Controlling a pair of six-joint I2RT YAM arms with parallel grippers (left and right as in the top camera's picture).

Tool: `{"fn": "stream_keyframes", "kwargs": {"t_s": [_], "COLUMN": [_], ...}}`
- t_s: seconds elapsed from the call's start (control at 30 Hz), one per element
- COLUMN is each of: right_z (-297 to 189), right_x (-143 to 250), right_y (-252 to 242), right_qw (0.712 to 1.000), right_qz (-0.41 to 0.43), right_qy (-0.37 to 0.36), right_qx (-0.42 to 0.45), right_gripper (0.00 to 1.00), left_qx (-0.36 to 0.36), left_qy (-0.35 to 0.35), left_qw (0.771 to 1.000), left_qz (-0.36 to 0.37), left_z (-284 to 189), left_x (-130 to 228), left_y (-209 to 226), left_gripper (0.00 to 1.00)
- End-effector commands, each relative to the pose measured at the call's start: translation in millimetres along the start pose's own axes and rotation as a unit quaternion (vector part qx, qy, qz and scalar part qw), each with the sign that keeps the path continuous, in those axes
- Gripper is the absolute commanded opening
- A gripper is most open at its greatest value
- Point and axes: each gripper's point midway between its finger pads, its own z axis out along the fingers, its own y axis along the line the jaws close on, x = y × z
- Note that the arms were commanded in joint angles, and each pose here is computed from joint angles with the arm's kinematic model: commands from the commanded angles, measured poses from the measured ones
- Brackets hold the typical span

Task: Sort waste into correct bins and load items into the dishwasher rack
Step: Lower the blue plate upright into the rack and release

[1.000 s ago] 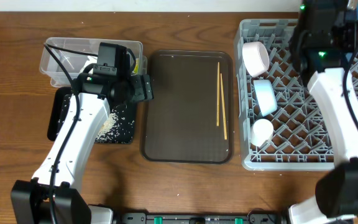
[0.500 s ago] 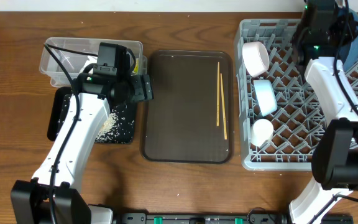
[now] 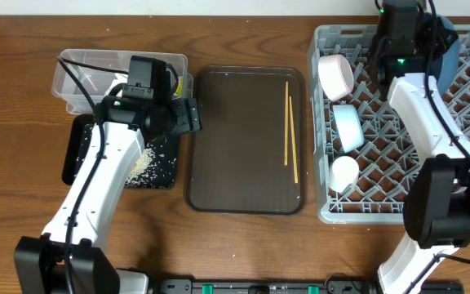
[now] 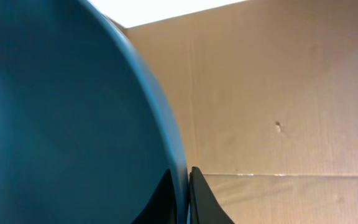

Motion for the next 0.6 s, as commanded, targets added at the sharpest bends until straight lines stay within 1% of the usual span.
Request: {"fn": "stream_keyframes", "kwargs": {"t_s": [0.0, 0.07, 0.23, 0.27, 0.3, 0.33, 0.37, 0.4, 0.43, 0.47, 0.57], "right_z": [5, 4, 6, 7, 9, 12, 14, 15, 15, 15, 13], "right_x": [-2, 0, 4, 5, 6, 7, 8, 9, 9, 9, 3], "right_y": [55, 63, 66, 65, 65, 65, 64, 63, 63, 63, 59], "right_qw": [0.996, 0.995, 0.992, 0.992, 0.991, 0.990, 0.989, 0.989, 0.988, 0.988, 0.987], "right_qz": [-0.024, -0.018, 0.059, 0.073, 0.082, 0.089, 0.097, 0.101, 0.105, 0.106, 0.121], "right_qy": [-0.023, -0.024, -0.010, -0.007, -0.006, -0.004, -0.001, 0.000, 0.001, 0.000, -0.008], "right_qx": [-0.080, -0.099, -0.107, -0.107, -0.108, -0.110, -0.110, -0.110, -0.110, -0.109, -0.105], "right_gripper": [0.03, 0.03, 0.04, 0.05, 0.10, 0.23, 0.45, 0.65, 0.89, 0.99, 0.99], "left_qx": [-0.004, -0.004, -0.004, -0.004, -0.004, -0.004, -0.004, -0.004, -0.004, -0.004, -0.004], "left_qy": [-0.009, -0.009, -0.009, -0.009, -0.009, -0.009, -0.009, -0.009, -0.009, -0.009, -0.009], "left_qw": [1.000, 1.000, 1.000, 1.000, 1.000, 1.000, 1.000, 1.000, 1.000, 1.000, 1.000], "left_qz": [0.003, 0.003, 0.003, 0.003, 0.003, 0.003, 0.003, 0.003, 0.003, 0.003, 0.003], "left_z": [-5, -5, -5, -5, -5, -5, -5, -5, -5, -5, -5], "left_x": [-2, -2, -2, -2, -2, -2, -2, -2, -2, -2, -2], "left_y": [2, 2, 2, 2, 2, 2, 2, 2, 2, 2, 2], "left_gripper": [0.88, 0.88, 0.88, 0.88, 0.88, 0.88, 0.88, 0.88, 0.88, 0.88, 0.88]}}
